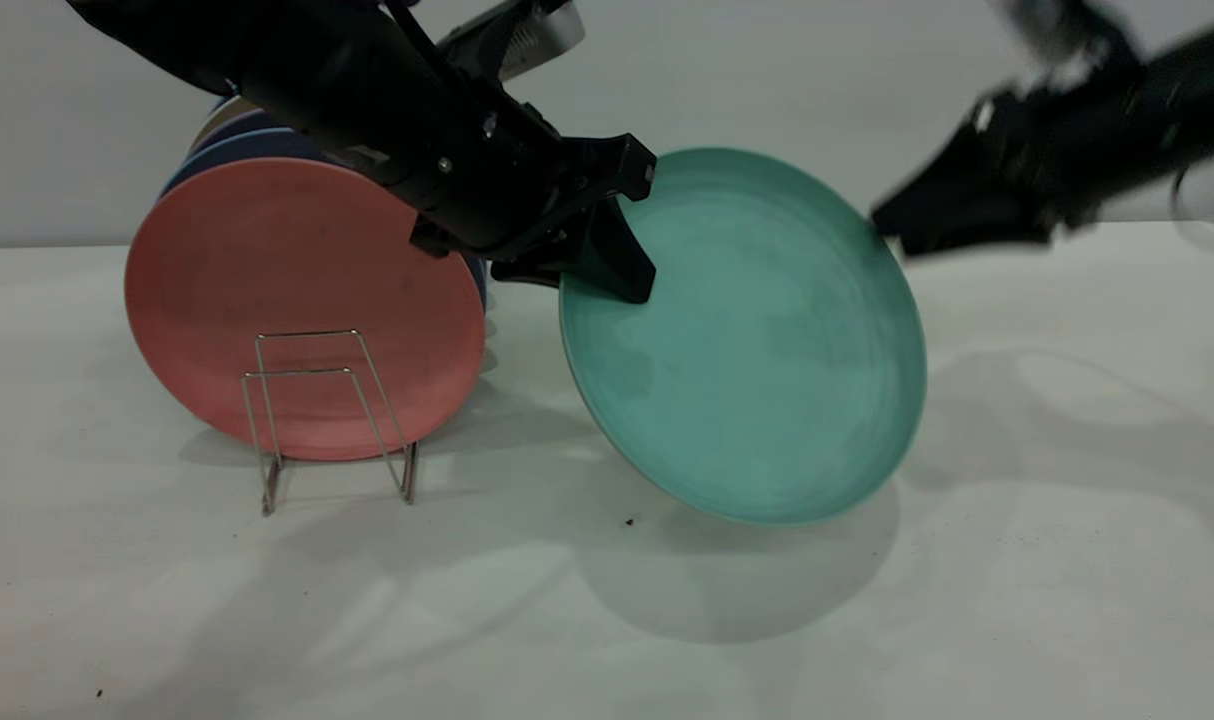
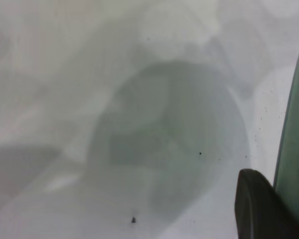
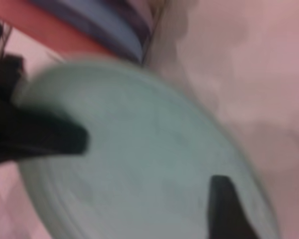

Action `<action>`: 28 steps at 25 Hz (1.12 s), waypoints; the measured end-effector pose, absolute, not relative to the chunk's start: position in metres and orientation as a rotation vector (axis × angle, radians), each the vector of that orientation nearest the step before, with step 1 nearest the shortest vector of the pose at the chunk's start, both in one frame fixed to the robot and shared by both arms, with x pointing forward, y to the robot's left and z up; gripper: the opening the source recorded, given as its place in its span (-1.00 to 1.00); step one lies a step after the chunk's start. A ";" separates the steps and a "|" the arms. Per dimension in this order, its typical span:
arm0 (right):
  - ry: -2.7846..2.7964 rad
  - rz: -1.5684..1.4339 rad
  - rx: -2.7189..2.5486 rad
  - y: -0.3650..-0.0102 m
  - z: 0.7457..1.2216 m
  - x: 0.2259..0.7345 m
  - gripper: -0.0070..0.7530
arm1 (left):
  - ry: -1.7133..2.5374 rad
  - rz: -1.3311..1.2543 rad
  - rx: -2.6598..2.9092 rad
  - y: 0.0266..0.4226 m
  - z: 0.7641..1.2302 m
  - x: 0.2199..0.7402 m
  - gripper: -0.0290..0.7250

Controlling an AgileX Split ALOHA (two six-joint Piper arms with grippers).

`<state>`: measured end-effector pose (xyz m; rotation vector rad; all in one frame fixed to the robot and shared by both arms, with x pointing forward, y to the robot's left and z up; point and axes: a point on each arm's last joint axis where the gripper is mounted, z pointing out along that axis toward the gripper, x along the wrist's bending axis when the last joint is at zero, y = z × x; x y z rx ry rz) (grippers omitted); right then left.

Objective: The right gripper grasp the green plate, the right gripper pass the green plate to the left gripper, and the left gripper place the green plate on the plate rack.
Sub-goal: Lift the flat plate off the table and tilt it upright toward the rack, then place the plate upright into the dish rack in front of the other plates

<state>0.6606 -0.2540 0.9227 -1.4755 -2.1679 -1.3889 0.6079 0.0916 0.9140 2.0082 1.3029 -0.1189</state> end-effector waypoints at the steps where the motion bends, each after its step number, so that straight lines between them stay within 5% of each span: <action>1: -2.180 -1.431 -1.481 -0.259 0.940 0.660 0.31 | 1.276 -0.104 2.021 0.093 0.916 0.608 -0.67; 5: -2.214 -1.570 -1.439 -0.277 1.010 0.643 0.64 | 1.124 -0.044 2.085 0.108 0.931 0.612 -0.67; 12: -2.375 -1.475 -1.303 -0.268 1.095 0.577 0.38 | 0.832 0.050 2.173 0.172 0.988 0.611 -0.67; 21: -2.477 -1.257 -1.318 -0.249 1.102 0.476 0.29 | 0.411 0.365 2.240 0.240 1.049 0.597 -0.67; 28: -2.492 -1.062 -1.487 -0.254 1.075 0.391 0.29 | 0.204 0.490 2.472 0.268 1.048 0.590 -0.67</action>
